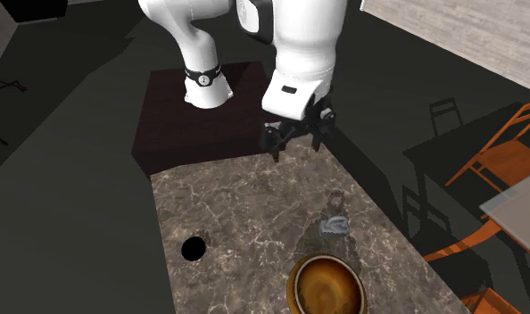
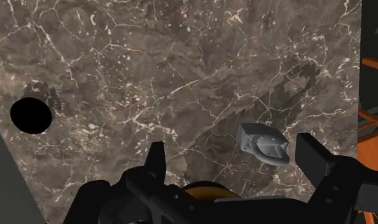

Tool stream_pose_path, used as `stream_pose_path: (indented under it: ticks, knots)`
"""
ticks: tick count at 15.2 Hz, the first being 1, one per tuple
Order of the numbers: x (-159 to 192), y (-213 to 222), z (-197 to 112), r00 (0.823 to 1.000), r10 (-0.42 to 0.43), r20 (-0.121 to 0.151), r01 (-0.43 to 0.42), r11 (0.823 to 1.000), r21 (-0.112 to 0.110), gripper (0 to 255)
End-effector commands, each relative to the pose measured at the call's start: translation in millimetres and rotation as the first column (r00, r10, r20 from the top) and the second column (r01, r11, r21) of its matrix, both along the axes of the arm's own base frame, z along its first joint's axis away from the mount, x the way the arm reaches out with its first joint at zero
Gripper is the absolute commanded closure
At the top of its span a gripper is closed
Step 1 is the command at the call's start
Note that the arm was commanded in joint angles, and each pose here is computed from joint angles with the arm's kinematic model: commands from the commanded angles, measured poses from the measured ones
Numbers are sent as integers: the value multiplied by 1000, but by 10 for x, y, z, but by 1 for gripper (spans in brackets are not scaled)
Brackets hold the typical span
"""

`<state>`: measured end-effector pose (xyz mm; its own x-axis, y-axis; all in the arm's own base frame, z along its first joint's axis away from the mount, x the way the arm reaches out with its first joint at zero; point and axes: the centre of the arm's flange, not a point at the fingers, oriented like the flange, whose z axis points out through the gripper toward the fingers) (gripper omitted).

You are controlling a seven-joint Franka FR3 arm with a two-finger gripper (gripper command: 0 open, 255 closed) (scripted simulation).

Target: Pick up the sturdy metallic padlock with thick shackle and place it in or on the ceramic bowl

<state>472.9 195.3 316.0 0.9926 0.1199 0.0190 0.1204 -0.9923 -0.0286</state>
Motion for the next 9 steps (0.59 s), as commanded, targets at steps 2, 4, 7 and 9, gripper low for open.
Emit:
stream_pose_path:
  ticks: [2, 4, 7, 9]
  knots:
    - [187, 243, -276, 1000, 4, 10, -4, 1000, -7, 0]
    - [307, 389, -460, 1000, 8, 16, -7, 1000, -12, 0]
    - [489, 607, -737, 1000, 12, 24, -12, 1000, -20, 0]
    - [610, 752, -922, 999, 16, 30, -15, 1000, -26, 0]
